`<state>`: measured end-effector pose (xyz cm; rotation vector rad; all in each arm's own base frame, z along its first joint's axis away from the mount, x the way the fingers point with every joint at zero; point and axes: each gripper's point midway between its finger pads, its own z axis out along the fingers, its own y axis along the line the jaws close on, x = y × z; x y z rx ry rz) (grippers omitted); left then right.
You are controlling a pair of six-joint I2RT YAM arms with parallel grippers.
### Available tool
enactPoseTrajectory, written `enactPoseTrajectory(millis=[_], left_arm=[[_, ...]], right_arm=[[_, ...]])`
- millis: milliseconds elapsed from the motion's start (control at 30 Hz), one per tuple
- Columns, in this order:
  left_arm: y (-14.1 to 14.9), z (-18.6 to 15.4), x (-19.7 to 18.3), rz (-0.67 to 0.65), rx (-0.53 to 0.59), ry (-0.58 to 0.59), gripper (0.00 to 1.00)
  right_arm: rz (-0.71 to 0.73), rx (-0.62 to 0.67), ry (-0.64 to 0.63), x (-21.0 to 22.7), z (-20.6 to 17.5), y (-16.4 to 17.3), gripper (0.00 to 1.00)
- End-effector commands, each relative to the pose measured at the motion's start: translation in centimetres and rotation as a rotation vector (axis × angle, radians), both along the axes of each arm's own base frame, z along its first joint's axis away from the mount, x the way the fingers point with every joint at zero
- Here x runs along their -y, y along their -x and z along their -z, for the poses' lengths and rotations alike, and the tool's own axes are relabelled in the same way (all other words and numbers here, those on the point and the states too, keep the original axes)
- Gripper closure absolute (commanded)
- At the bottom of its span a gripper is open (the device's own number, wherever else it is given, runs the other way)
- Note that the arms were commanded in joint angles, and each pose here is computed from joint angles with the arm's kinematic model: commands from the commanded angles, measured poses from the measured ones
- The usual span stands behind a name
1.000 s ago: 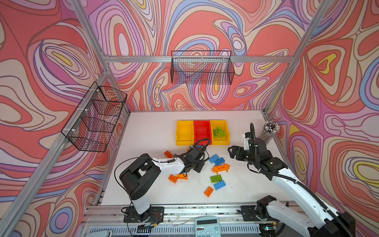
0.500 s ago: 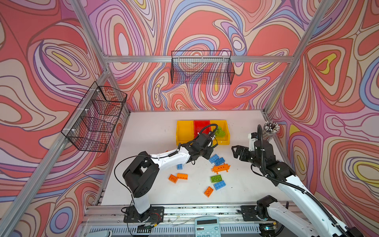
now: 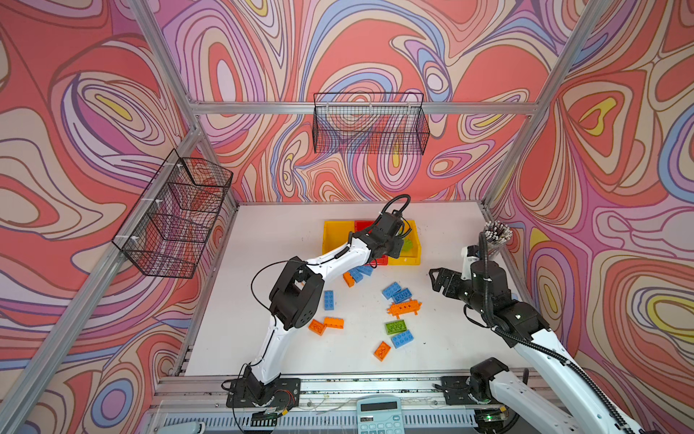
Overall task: Sort the legos into containers by color
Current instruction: Place the lego in the container, then move the container to the top-center of the table.
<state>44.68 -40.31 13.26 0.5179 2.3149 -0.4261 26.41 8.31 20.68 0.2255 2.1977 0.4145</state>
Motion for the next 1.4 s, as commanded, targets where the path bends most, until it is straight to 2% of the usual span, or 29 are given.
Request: enactPoseTrajectory(millis=[0,133,200,267,333,400,567,733,1000,1167,1367], left_arm=[[-0.8,0.7,0.3,-0.032,-0.079,0.055,0.79],[-2.0,0.6,1.5,-0.03,-0.111,0.139,0.73],[-2.5,0.6,1.9,-0.029,-0.115,0.159,0.56],[-2.7,0.5,2.4,-0.028,-0.12,0.17,0.33],[-2.7,0.2,2.7,-0.021,-0.124,0.185,0.22],[-2.5,-0.3,2.8,-0.016,-0.125,0.201,0.17],[-1.3,-2.2,1.3,-0.038,-0.095,0.227,0.14],[1.3,-3.2,-2.9,-0.099,-0.052,0.186,0.13],[6.9,-0.7,-10.6,-0.193,-0.082,0.043,0.13],[10.4,1.4,-14.3,-0.23,-0.111,-0.003,0.12],[11.1,3.1,-17.6,-0.284,-0.131,-0.005,0.1]], right_arm=[[0.027,-0.018,0.005,0.6,0.4,0.5,0.02],[0.032,-0.016,0.004,0.7,0.4,0.7,0.02],[0.033,-0.013,0.005,0.8,0.2,0.7,0.02],[0.035,-0.012,0.006,0.8,0.1,0.8,0.02],[0.037,-0.01,0.007,0.9,0.0,0.9,0.02],[0.039,-0.01,0.008,1.0,0.0,1.0,0.02],[0.039,-0.024,0.011,0.9,0.5,1.0,0.02],[0.017,-0.054,0.002,0.3,1.5,0.8,0.02],[-0.036,-0.106,-0.036,-1.3,3.4,-0.1,0.02],[-0.061,-0.137,-0.061,-2.4,4.8,-0.8,0.02],[-0.101,-0.162,-0.073,-4.3,6.0,-2.4,0.02]])
